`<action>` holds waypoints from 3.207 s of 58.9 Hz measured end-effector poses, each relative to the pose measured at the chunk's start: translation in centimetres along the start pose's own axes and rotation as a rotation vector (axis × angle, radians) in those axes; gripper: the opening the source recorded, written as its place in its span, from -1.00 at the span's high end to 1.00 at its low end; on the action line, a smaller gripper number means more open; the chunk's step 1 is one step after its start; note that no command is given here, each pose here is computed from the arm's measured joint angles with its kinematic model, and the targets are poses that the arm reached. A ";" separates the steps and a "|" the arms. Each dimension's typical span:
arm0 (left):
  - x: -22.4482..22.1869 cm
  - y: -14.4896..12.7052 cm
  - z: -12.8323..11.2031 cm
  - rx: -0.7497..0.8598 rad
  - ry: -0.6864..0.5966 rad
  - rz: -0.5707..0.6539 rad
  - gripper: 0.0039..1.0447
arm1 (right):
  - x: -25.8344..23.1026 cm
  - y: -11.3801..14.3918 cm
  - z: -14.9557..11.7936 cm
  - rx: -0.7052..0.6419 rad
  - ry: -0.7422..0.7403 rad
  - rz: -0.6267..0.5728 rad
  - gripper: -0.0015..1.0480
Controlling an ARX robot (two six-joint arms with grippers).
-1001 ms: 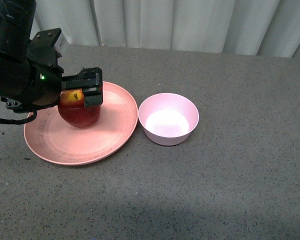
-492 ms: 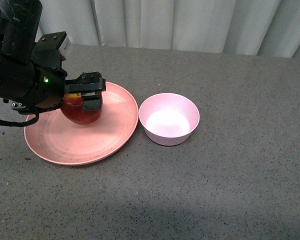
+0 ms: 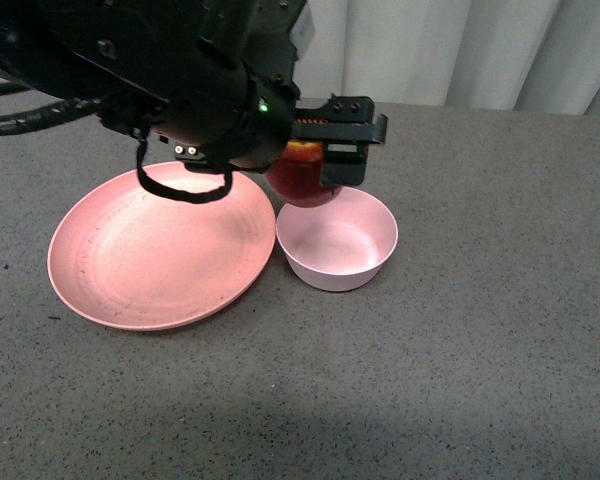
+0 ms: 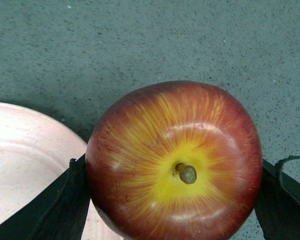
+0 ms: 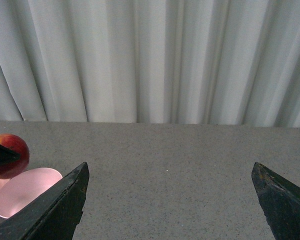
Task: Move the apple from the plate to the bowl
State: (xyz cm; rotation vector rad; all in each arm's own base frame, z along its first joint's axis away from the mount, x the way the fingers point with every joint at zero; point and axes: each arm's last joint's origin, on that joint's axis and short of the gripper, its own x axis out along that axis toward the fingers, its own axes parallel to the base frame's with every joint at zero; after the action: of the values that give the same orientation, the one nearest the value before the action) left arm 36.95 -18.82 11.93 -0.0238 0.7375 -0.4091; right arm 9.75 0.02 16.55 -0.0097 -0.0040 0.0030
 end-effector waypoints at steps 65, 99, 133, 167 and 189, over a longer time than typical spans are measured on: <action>2.8 -1.4 -2.2 0.009 0.109 0.002 -0.88 | 0.0 0.0 0.0 0.000 0.000 0.000 -0.82; -8.2 2.9 -1.4 -0.149 -0.271 0.281 -0.88 | 0.0 0.0 0.0 0.000 0.000 0.000 -0.82; -17.1 7.2 -7.4 0.007 -0.739 0.395 0.42 | 0.0 0.0 0.0 0.000 0.000 0.000 -0.82; -22.8 8.2 -12.3 0.015 -0.724 0.405 0.93 | 0.0 0.0 0.0 0.000 0.000 0.000 -0.82; -25.0 8.5 -13.7 0.017 -0.735 0.406 0.93 | 0.0 0.0 0.0 0.000 0.000 0.000 -0.82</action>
State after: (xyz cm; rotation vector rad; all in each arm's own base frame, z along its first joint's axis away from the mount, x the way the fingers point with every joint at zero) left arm 14.34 -0.03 16.56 -0.0067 0.0040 -0.0004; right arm 9.75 0.02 16.55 -0.0101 -0.0040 0.0034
